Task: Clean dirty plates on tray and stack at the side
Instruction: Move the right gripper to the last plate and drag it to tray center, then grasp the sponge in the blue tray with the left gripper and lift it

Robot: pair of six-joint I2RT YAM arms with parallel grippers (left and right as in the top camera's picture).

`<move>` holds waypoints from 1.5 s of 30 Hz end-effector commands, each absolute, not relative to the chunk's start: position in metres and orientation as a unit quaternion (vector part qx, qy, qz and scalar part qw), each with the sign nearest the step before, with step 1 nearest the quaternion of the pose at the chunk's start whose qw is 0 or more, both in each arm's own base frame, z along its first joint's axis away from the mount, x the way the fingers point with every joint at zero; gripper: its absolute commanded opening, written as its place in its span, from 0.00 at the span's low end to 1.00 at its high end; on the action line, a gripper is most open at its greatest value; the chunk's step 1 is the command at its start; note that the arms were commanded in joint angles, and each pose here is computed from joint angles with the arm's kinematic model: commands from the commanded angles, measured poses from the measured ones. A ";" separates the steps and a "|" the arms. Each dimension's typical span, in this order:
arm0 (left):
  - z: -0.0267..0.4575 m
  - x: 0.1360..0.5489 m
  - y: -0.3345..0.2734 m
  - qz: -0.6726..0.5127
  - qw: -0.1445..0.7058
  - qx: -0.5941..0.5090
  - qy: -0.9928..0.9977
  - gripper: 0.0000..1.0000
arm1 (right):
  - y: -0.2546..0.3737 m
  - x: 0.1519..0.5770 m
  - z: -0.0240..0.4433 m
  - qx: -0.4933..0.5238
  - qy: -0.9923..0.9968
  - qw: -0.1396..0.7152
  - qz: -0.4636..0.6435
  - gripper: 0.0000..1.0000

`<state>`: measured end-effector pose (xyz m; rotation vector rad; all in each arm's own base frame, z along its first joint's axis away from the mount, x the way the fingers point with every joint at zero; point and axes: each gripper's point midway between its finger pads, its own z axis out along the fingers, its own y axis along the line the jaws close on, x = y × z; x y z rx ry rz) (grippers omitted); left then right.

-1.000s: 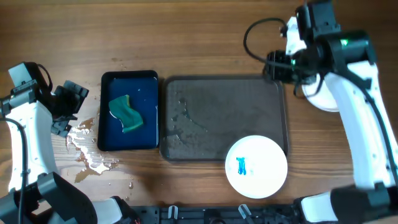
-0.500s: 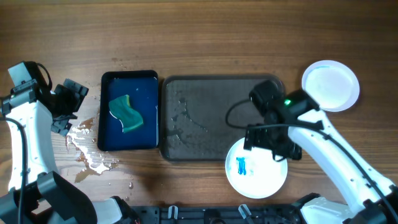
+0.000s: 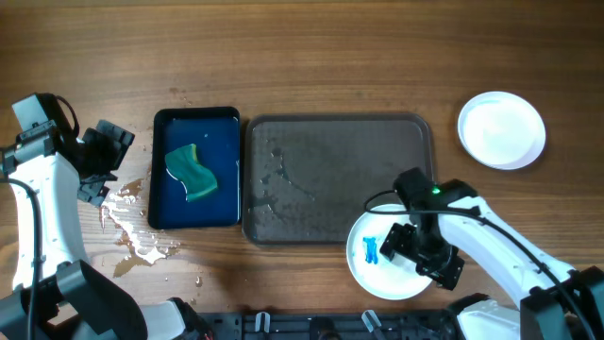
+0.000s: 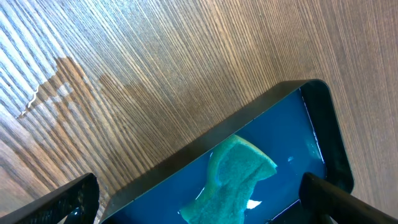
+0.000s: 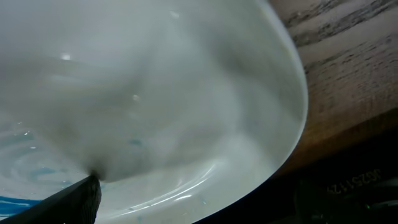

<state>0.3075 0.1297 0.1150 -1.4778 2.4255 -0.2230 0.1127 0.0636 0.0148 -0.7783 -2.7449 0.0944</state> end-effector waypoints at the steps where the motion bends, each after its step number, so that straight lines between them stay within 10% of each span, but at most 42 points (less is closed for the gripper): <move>1: 0.114 0.311 0.128 -0.080 0.145 -0.503 0.848 1.00 | 0.056 0.123 0.010 -0.275 -0.953 0.125 0.024 1.00; 11: 0.114 0.310 0.128 -0.080 0.144 -0.501 0.850 1.00 | 0.080 0.170 0.004 -0.185 -0.980 0.044 -0.062 0.79; 16: 0.113 0.309 0.127 -0.080 0.141 -0.501 0.850 1.00 | 0.083 0.179 0.004 -0.183 -0.980 0.028 -0.074 0.43; 18: 0.113 0.309 0.127 -0.080 0.141 -0.501 0.850 1.00 | 0.085 0.184 0.004 -0.182 -0.980 0.020 -0.078 0.06; 26: 0.113 0.309 0.127 -0.080 0.141 -0.501 0.850 0.99 | 0.092 0.202 0.025 -0.133 -0.987 0.000 -0.091 0.04; 30: 0.113 0.309 0.127 -0.080 0.141 -0.500 0.851 0.83 | 0.105 0.241 0.033 -0.111 -0.984 -0.071 -0.123 0.04; 35: 0.114 0.312 0.123 -0.093 0.144 -0.481 0.860 0.49 | 0.114 0.261 -0.010 -0.116 -0.984 -0.054 -0.125 0.04; 36: 0.115 0.314 0.119 -0.103 0.146 -0.466 0.867 0.04 | 0.113 0.262 -0.022 -0.119 -0.984 -0.046 -0.121 0.04; 45: 0.120 0.325 0.070 -0.194 0.129 -0.370 0.899 0.04 | 0.119 0.289 -0.025 -0.096 -0.981 -0.084 -0.147 0.04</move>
